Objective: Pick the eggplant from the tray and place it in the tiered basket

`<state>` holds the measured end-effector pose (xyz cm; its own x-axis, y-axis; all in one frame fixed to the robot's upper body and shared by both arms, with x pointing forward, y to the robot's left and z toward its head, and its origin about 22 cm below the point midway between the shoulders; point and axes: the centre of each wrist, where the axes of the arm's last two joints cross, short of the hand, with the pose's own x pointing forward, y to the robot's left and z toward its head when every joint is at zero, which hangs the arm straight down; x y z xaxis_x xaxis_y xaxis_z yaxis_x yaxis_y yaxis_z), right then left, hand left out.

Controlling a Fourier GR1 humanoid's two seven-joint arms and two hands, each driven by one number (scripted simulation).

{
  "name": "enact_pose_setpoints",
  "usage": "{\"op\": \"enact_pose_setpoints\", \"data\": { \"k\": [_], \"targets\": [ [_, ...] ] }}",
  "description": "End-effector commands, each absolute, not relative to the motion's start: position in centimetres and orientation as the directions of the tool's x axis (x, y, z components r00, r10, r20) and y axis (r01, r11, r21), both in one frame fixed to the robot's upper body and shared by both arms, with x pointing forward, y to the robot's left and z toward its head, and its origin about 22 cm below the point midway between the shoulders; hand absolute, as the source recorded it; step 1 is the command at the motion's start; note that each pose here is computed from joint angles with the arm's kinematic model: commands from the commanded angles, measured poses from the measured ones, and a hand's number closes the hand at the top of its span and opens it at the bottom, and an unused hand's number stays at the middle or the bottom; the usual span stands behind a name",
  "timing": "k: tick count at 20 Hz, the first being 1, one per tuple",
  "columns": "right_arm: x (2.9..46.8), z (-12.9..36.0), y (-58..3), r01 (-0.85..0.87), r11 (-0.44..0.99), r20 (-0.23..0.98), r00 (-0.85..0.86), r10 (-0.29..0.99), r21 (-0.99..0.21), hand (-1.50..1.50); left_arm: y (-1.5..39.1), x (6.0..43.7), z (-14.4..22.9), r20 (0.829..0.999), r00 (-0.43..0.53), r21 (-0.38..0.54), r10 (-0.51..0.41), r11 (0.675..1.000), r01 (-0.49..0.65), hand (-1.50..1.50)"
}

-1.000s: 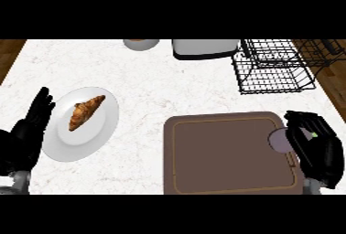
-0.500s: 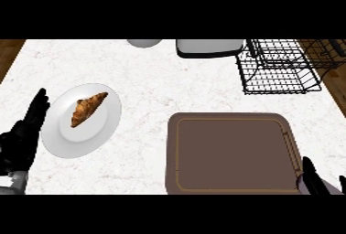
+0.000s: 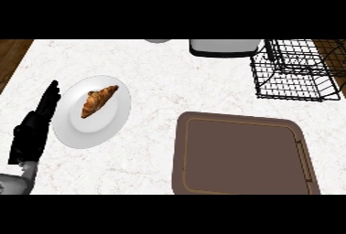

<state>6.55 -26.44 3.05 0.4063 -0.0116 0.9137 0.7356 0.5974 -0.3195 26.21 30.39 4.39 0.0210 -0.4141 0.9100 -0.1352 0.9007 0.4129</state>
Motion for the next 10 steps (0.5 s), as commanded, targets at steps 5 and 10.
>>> {"op": "enact_pose_setpoints", "data": {
  "k": [5, 10],
  "targets": [
    [6.8, 9.9, -27.7, 0.661, 0.638, 0.832, 0.552, -0.055, -0.396, -1.5, 28.4, 28.0, 5.2, 0.906, -0.008, 0.421, -0.424, 0.901, -0.102, 0.0],
    [8.1, 12.5, -27.7, 0.611, 0.682, 0.764, 0.634, -0.12, -0.401, -1.5, 29.3, 28.5, 5.4, 0.909, 0.001, 0.414, -0.416, 0.905, -0.093, 0.0]
  ]
}}
